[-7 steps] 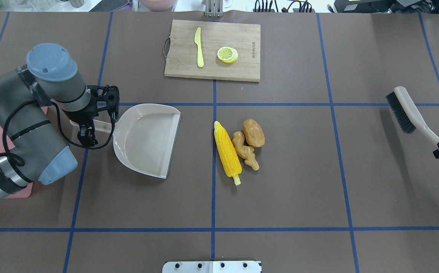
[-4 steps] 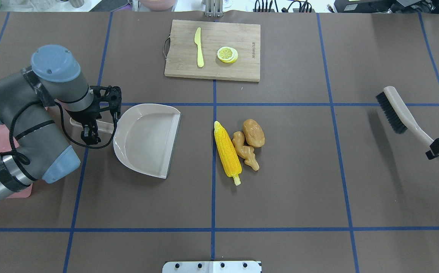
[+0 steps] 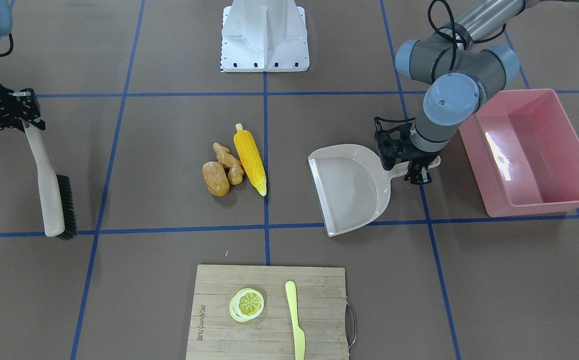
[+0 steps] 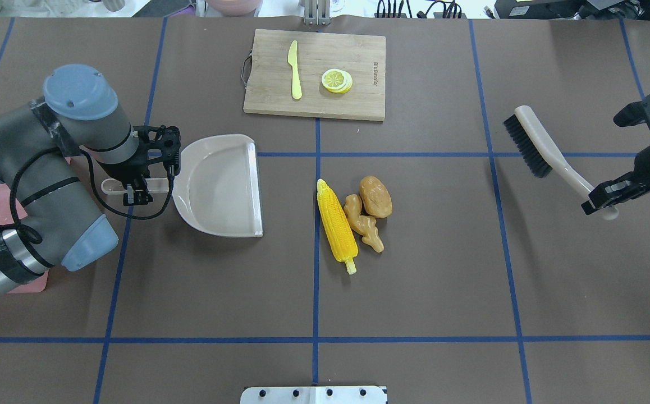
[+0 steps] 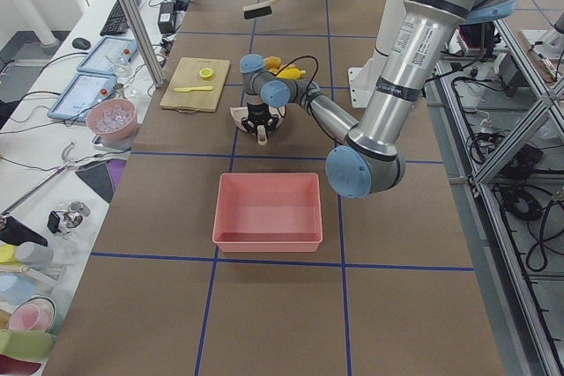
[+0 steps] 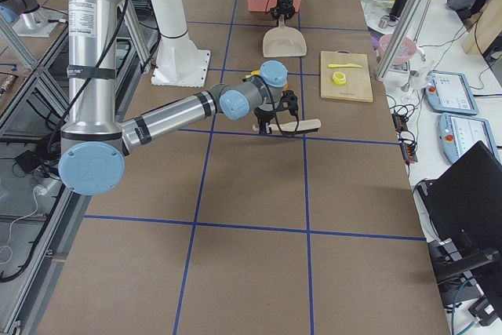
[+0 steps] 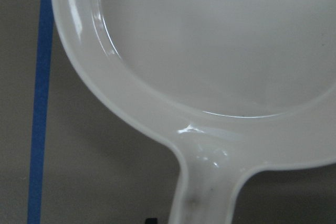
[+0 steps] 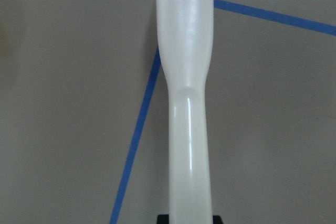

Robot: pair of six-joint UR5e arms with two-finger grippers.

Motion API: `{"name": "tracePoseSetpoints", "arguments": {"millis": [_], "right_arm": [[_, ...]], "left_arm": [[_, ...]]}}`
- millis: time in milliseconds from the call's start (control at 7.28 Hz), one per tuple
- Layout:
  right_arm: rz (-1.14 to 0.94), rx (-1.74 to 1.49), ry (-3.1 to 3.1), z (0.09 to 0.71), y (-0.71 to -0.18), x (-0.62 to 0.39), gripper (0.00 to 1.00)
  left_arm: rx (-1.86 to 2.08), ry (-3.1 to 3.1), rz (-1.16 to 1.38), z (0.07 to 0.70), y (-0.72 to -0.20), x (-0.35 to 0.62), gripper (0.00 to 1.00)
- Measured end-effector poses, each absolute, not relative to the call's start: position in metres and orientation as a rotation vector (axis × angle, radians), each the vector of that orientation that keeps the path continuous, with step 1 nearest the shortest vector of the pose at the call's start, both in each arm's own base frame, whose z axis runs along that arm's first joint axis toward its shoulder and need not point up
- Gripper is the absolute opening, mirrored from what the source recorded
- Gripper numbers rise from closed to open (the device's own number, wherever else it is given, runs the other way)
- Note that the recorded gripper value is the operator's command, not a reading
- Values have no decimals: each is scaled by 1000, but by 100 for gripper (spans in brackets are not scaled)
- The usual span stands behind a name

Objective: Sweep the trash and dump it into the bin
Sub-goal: 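Lift the brush with the right gripper while the left drags the dustpan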

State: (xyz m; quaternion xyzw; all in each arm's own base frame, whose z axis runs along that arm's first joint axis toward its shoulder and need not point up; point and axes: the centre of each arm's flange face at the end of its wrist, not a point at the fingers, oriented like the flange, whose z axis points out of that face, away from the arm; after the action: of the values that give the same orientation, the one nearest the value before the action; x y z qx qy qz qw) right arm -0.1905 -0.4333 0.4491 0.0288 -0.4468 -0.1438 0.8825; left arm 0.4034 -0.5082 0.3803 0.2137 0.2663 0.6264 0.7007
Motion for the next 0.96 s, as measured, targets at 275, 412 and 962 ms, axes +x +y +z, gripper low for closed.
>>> {"name": "tracePoseSetpoints", "arguments": {"millis": [275, 412, 962], "right_arm": [[-336, 70, -944, 436, -442, -213, 0], [-341, 77, -949, 431, -445, -215, 0], [-345, 85, -958, 429, -446, -213, 0]], "left_arm": [[487, 593, 1397, 371, -507, 400, 0], [507, 589, 1417, 362, -509, 400, 0], [509, 568, 1479, 304, -526, 418, 0]]}}
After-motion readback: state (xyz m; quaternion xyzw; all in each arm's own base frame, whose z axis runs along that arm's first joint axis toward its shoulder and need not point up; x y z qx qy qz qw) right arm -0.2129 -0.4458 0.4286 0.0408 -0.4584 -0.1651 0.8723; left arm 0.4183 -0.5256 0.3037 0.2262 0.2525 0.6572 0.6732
